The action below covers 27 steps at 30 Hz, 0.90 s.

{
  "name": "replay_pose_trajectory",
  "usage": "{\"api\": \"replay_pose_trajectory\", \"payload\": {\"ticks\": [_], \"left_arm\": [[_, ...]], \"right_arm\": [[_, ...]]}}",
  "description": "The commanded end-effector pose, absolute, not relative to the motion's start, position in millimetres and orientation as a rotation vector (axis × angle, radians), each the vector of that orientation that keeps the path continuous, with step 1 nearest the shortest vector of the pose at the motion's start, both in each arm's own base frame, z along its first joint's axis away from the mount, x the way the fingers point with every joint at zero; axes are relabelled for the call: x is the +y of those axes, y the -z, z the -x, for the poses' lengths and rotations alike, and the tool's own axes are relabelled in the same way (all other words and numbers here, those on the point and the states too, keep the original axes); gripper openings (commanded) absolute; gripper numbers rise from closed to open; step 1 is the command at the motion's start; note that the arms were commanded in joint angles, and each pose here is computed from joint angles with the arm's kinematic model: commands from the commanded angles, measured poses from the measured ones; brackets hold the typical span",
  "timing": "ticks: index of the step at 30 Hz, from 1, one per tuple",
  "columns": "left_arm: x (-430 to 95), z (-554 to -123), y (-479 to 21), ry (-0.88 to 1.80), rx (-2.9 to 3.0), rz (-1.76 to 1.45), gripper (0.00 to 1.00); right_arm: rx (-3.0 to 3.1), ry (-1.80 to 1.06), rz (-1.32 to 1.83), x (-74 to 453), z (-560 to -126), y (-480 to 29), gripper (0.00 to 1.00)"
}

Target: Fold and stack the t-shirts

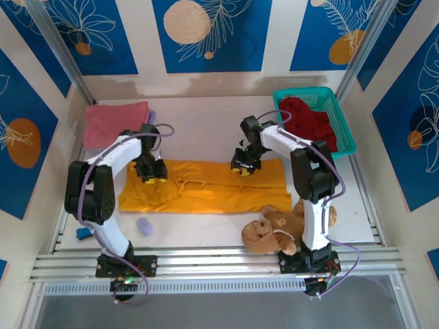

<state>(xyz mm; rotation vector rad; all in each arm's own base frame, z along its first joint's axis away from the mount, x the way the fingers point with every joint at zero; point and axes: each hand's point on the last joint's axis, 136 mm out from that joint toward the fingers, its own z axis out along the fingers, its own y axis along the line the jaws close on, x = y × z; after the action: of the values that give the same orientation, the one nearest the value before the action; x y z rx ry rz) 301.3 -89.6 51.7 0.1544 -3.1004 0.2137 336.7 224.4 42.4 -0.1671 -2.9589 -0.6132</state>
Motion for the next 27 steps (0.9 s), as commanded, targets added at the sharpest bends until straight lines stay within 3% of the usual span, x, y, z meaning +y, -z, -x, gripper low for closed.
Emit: {"api": "replay_pose_trajectory", "payload": {"ticks": [1,14,27], "left_arm": [[-102.2,-306.1,-43.0,-0.289,-3.081,-0.243,0.40],[-135.0,-324.2,-4.8,-0.209,-3.027,-0.105,0.40],[-187.1,-405.3,2.1,-0.193,-3.081,0.095,0.40]], "right_arm": [[-2.939,0.573,0.175,217.7,-335.2,-38.9,0.36],[-2.954,0.552,0.218,195.2,-338.0,-43.0,0.35],[-2.949,0.502,0.258,167.0,-335.6,-40.7,0.35]]}}
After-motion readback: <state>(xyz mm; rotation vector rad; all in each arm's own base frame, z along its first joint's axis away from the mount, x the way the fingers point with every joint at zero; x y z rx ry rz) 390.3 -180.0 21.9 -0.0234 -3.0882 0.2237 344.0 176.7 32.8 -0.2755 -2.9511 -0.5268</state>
